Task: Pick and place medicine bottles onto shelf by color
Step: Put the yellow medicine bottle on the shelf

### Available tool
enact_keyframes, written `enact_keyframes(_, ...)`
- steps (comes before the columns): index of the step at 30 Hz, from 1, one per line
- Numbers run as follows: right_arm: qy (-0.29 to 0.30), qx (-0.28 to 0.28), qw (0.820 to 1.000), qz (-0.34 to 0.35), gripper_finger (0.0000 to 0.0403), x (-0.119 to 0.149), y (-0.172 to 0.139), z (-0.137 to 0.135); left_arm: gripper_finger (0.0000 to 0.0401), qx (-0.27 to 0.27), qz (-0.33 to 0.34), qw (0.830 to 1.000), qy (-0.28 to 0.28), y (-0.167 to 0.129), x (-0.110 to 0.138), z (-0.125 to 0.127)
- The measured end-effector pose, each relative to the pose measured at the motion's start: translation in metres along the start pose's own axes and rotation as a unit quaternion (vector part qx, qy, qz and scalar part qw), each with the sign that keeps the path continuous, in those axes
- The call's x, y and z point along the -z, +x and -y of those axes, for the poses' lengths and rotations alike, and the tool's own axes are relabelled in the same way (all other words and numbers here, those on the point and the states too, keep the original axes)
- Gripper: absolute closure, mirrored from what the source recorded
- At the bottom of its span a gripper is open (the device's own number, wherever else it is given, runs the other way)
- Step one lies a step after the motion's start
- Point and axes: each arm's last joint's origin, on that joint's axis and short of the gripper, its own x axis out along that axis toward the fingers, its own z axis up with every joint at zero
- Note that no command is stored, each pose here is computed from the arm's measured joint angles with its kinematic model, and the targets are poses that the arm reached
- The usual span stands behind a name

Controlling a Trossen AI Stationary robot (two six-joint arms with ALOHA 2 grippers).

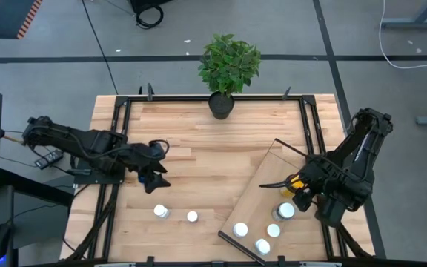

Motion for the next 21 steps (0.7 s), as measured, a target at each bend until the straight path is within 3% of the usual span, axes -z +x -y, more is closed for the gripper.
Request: enact_keyframes(21, -0.049, 0.065, 0.997, -0.010, 0.0086, 0.012, 0.028, 0.011, 0.0072, -0.017, 0.018, 1.000, 0.007, 0.001, 0.001, 0.002)
